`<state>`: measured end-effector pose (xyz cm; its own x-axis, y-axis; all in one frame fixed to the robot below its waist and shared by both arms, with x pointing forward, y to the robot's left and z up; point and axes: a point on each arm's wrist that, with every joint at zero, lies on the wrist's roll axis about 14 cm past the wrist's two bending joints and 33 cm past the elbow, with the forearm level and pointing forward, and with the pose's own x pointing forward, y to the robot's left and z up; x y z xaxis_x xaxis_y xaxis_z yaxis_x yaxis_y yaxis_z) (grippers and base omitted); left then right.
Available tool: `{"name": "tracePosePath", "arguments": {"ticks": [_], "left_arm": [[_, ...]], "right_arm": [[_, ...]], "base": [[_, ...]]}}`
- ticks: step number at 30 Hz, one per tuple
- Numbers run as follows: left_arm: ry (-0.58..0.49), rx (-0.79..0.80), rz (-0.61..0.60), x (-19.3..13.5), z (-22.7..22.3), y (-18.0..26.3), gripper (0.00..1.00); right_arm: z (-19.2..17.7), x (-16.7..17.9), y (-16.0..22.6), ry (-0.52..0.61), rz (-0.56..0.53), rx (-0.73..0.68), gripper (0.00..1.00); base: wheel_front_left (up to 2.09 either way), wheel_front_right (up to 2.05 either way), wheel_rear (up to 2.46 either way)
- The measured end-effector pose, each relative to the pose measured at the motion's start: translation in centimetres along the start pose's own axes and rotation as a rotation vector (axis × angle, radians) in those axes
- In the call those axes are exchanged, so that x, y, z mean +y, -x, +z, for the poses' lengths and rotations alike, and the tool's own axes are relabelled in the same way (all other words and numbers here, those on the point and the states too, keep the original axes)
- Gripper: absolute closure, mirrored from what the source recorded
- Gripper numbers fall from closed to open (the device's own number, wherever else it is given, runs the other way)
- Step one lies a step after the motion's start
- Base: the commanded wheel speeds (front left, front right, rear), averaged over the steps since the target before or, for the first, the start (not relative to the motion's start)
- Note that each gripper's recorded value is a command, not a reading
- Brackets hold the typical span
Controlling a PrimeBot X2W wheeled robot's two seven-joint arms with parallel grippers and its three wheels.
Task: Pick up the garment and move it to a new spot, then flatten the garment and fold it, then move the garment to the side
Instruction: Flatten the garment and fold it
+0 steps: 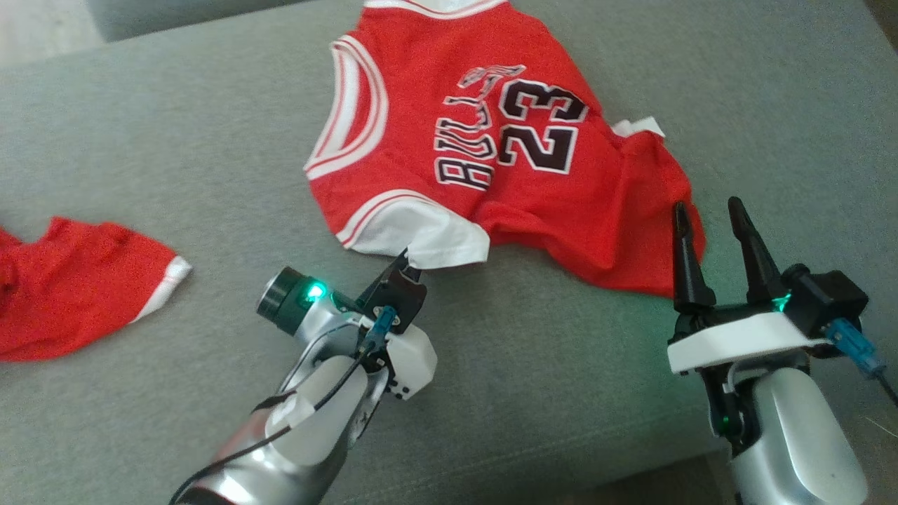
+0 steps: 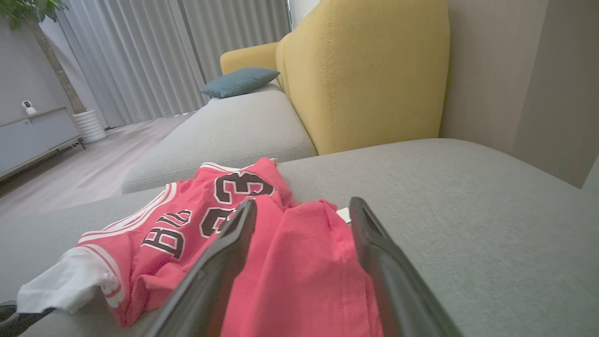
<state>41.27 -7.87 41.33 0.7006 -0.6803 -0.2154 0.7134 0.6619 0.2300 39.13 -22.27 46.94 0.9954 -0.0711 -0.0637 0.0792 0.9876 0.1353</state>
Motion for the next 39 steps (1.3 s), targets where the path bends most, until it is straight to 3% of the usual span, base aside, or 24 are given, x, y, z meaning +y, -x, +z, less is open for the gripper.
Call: {"name": "tracePosePath", "arguments": {"ticks": [6, 11, 16, 22, 27, 31, 32, 33, 34, 39], "left_arm": [[-0.093, -0.034, 0.088, 3.3, 1.0, 2.6, 1.0], [-0.245, -0.066, 0.155, 6.7, 2.1, 5.3, 1.0], [-0.436, -0.091, 0.125, 7.8, 3.3, 7.3, 1.0], [-0.578, -0.037, -0.106, 3.0, 1.8, 7.6, 1.0], [-0.567, 0.05, -0.257, -1.4, -1.3, 7.4, 1.0], [-0.544, 0.078, -0.295, -3.0, -2.5, 6.6, 1.0], [-0.537, 0.082, -0.294, -3.2, -2.6, 6.3, 0.73], [-0.528, 0.085, -0.288, -3.3, -2.8, 6.2, 0.16], [-0.517, 0.089, -0.28, -3.3, -2.9, 6.0, 0.0], [-0.464, 0.105, -0.21, -1.7, -3.1, 6.2, 0.0]], "right_arm": [[0.4, 2.2, -0.5, -0.012, 0.062, -0.015, 0.0], [0.0, 3.7, 0.1, -0.022, 0.103, -0.002, 0.0], [-0.1, 4.8, 0.3, -0.034, 0.134, 0.001, 0.0], [-0.5, 5.3, 0.5, -0.034, 0.149, 0.009, 0.0], [-1.0, 5.2, 0.7, -0.039, 0.147, 0.026, 0.0], [-1.5, 4.6, 0.9, -0.037, 0.128, 0.04, 0.0], [-1.6, 4.4, 0.9, -0.036, 0.122, 0.044, 0.0], [-1.7, 4.2, 0.9, -0.036, 0.118, 0.046, 0.0], [-1.7, 4.1, 0.9, -0.036, 0.114, 0.048, 0.0], [-1.6, 4.2, 0.5, -0.037, 0.117, 0.043, 0.0]], "base": [[0.0, 0.0, 0.0], [0.0, 0.0, 0.0], [0.0, 0.0, 0.0], [0.0, 0.0, 0.0], [0.0, 0.0, 0.0], [0.0, 0.0, 0.0], [0.0, 0.0, 0.0], [0.0, 0.0, 0.0], [0.0, 0.0, 0.0], [0.0, 0.0, 0.0]]}}
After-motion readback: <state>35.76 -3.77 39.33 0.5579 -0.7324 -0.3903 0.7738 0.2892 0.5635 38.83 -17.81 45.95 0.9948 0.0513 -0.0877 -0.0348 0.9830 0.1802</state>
